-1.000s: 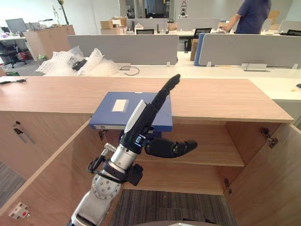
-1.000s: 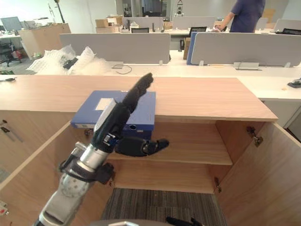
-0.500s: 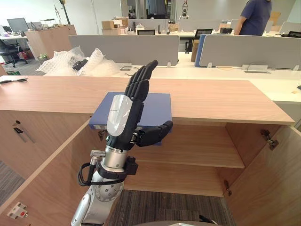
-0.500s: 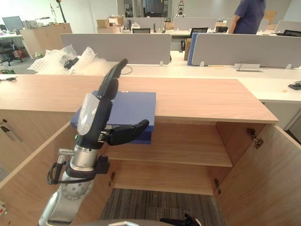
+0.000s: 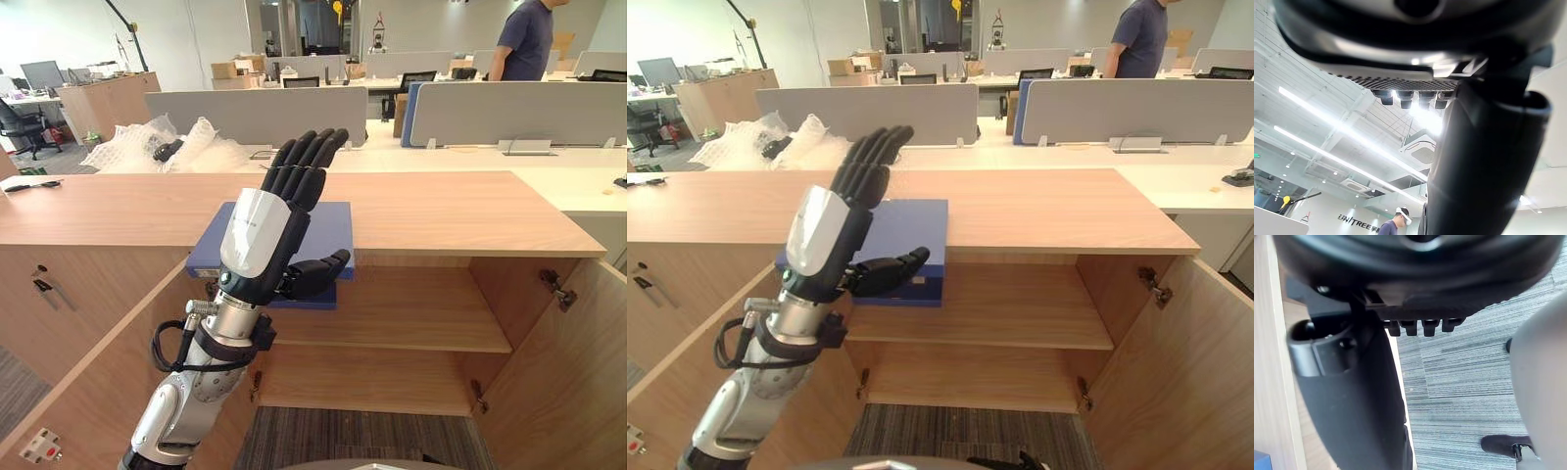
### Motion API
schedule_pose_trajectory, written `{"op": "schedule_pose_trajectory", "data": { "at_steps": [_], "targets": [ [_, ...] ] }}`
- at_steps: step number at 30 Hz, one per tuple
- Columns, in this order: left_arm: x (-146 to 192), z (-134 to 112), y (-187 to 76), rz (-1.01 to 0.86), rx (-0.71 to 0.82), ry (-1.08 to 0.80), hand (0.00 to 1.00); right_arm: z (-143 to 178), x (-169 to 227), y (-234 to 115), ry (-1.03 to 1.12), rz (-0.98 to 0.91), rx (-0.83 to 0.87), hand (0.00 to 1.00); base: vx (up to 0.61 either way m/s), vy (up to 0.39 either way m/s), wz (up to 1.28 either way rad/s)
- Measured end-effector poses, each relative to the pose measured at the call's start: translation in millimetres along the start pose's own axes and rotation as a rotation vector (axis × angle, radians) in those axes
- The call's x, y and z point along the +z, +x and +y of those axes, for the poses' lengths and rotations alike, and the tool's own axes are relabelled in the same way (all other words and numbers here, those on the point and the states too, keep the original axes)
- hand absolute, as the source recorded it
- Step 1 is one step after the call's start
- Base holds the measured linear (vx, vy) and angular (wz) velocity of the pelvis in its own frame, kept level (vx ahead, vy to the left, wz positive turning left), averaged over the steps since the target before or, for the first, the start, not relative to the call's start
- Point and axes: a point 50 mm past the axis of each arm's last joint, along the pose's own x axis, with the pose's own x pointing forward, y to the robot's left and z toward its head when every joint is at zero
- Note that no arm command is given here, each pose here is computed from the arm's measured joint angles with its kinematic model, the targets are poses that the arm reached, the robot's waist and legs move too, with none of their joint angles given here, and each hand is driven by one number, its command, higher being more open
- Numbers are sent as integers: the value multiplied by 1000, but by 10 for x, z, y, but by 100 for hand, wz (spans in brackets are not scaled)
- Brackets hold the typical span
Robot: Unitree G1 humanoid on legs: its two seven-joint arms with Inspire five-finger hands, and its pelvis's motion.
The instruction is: Walk over to the cabinet, pick up the folder, carry it to the office cabinet, place the folder inside the office cabinet, then close the office cabinet door
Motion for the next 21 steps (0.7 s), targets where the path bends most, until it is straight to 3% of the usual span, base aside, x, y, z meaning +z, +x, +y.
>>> {"op": "schedule_pose_trajectory", "data": {
  "at_steps": [21],
  "targets": [
    [-177, -5, -137, 107, -71, -20, 100, 7, -10, -2, 30, 2, 0, 100, 0, 0, -1]
  ]
}}
